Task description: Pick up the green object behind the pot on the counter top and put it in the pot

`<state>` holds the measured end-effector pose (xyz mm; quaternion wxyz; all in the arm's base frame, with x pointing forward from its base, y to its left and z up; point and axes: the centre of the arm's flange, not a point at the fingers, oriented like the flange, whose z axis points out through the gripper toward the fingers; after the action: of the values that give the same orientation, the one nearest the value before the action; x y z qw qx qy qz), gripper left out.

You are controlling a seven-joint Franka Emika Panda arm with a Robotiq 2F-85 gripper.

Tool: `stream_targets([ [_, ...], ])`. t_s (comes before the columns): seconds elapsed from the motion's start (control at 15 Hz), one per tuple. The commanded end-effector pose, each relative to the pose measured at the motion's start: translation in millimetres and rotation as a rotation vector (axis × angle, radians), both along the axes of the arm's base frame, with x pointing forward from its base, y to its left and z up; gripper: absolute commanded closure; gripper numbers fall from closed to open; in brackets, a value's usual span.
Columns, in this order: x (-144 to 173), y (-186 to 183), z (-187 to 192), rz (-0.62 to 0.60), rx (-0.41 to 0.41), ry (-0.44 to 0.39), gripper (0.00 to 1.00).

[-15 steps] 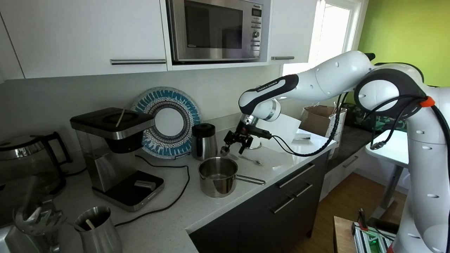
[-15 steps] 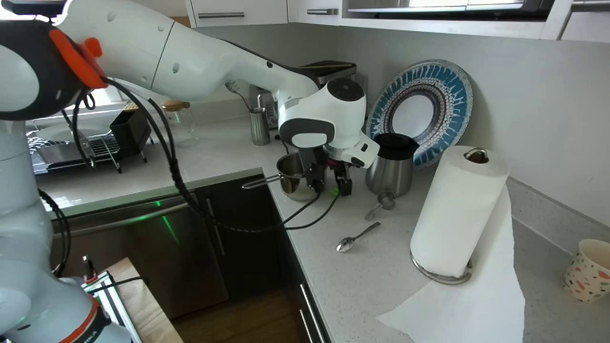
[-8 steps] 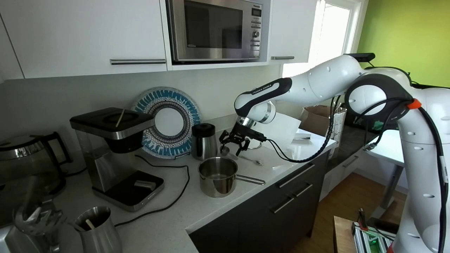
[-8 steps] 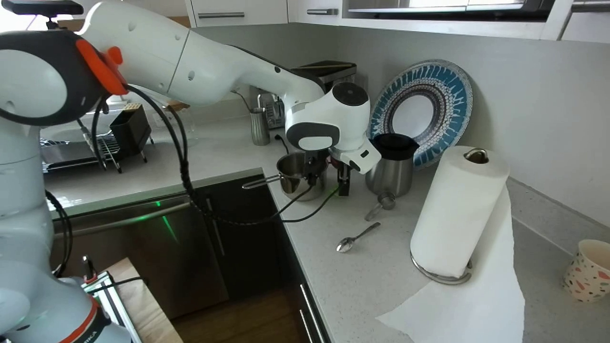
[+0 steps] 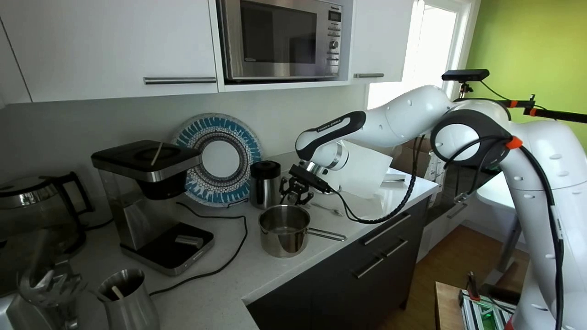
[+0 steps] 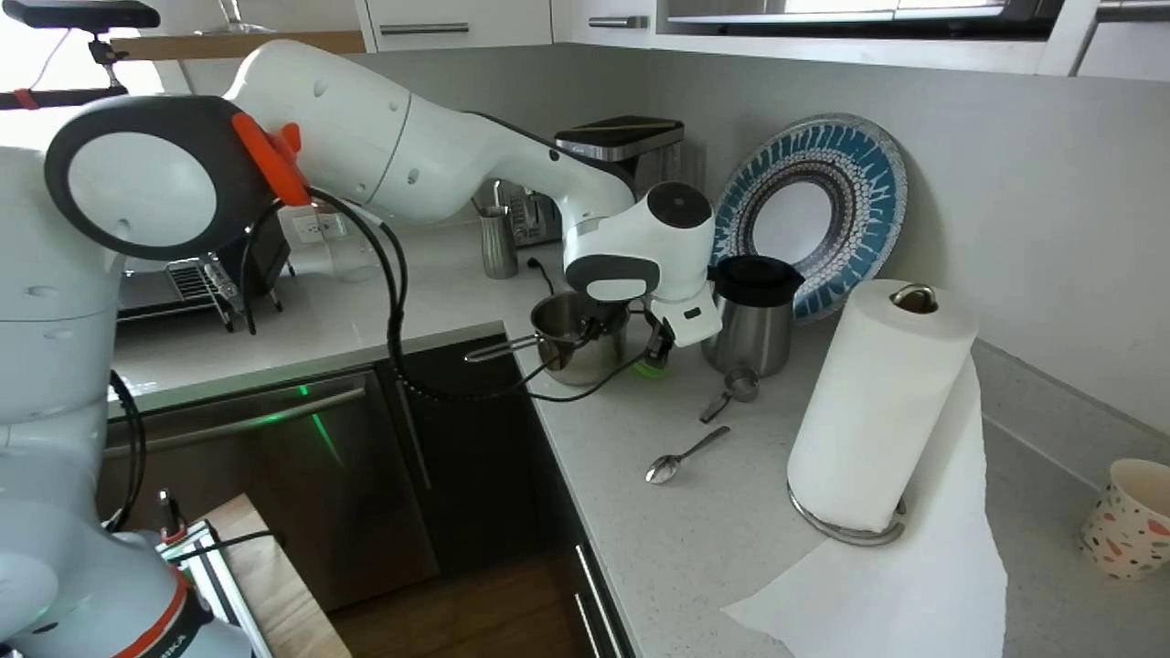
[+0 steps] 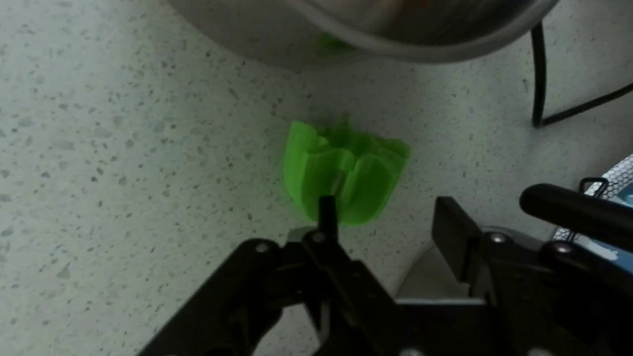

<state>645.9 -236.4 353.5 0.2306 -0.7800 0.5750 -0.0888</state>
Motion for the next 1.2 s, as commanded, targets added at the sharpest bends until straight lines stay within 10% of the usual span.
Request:
stream_targets([
  [0.0, 14.4, 8.4, -11.1, -0.071, 0.046, 0.014, 0.73],
  [0.2, 15.4, 15.1, -10.2, -0.073, 0.064, 0.031, 0.98],
  [1.13, -6.3, 18.6, 73.4, 0.024, -0.006, -0.081, 0.99],
])
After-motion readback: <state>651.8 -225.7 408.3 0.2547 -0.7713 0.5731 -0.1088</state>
